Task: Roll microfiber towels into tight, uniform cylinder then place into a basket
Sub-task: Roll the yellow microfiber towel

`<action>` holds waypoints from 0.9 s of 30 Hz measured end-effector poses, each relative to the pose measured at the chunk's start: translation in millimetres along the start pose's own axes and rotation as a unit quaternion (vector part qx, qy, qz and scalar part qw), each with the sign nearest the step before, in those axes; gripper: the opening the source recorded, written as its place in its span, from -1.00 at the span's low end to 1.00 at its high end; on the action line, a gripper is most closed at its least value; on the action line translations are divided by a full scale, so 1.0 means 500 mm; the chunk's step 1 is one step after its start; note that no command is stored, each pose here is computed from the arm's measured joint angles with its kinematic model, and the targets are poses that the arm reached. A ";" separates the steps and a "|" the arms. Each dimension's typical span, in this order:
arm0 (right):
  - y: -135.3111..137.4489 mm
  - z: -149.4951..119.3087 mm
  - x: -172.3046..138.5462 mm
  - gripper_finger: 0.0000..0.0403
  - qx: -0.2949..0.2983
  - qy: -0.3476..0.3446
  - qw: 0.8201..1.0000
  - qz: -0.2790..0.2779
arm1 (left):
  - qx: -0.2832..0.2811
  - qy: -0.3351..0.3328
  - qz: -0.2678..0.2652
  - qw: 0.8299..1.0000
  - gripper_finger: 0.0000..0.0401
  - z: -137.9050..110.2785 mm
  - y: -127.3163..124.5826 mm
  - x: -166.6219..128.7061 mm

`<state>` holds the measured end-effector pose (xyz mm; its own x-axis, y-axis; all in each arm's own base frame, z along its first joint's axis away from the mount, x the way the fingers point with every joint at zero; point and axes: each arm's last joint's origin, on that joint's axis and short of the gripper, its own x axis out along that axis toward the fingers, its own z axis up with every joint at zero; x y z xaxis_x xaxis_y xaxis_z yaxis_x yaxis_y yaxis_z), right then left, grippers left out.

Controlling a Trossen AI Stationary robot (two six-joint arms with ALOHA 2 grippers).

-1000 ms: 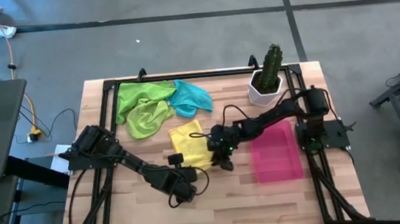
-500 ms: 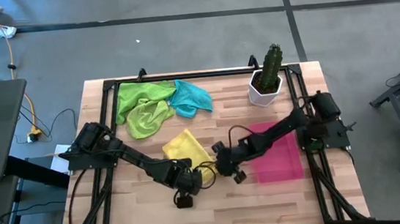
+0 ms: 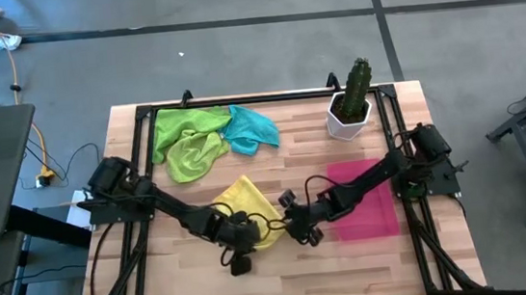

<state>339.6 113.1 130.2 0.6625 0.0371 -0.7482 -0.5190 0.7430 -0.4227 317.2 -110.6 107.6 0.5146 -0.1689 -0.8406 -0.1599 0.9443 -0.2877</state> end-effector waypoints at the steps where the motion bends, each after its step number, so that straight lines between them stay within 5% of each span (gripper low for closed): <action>1: -0.001 0.001 0.000 -0.42 -0.006 -0.002 1.000 -0.003 | -0.008 -0.010 -0.005 1.000 -0.99 -0.005 0.003 -0.002; 9: -0.001 0.008 0.004 -0.42 -0.008 -0.030 0.999 0.009 | -0.061 -0.056 -0.035 0.996 -0.99 -0.032 0.021 0.005; 27: 0.016 0.020 -0.025 -0.42 -0.018 -0.012 1.000 0.002 | -0.061 -0.065 -0.033 0.995 -0.98 -0.030 0.020 0.006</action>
<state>332.6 125.0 141.2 0.6730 0.0561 -0.7375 -0.5406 0.7178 -0.4387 304.6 -105.6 95.3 0.6306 -0.1837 -0.7540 -0.2194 0.8898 -0.4002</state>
